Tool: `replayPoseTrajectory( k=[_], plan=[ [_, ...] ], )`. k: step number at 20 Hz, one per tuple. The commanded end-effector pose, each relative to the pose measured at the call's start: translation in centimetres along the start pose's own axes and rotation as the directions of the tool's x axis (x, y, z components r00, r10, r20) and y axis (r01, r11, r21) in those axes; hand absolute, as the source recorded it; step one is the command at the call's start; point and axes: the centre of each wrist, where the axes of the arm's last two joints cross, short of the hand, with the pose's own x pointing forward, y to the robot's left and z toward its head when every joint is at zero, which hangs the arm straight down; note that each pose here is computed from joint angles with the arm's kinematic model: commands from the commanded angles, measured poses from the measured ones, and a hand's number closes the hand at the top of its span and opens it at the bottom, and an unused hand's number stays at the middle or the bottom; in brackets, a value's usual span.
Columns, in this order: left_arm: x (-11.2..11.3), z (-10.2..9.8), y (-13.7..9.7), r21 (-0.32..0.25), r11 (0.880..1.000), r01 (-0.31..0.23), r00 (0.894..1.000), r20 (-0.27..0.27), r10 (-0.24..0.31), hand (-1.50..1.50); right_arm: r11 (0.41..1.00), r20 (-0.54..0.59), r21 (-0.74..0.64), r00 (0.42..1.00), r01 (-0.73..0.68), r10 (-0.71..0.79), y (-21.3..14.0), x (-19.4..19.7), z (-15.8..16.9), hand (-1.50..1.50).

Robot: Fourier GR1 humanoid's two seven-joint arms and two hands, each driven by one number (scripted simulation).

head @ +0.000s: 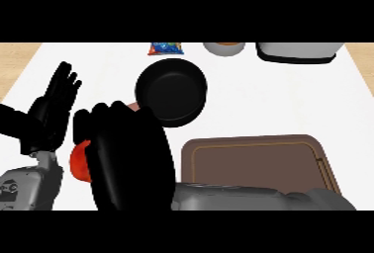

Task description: Pick the tomato from the tray and place it in the pot

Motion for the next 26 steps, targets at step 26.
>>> replayPoseTrajectory(
  k=[26],
  plan=[
    [-1.0, 0.2, -0.4, -0.020, 1.000, 0.002, 1.000, 0.024, -0.002, 0.00, 0.974, -0.375, -0.026, 0.906, -0.224, 0.199, 6.6, -15.4, -10.6, 1.50]
  ],
)
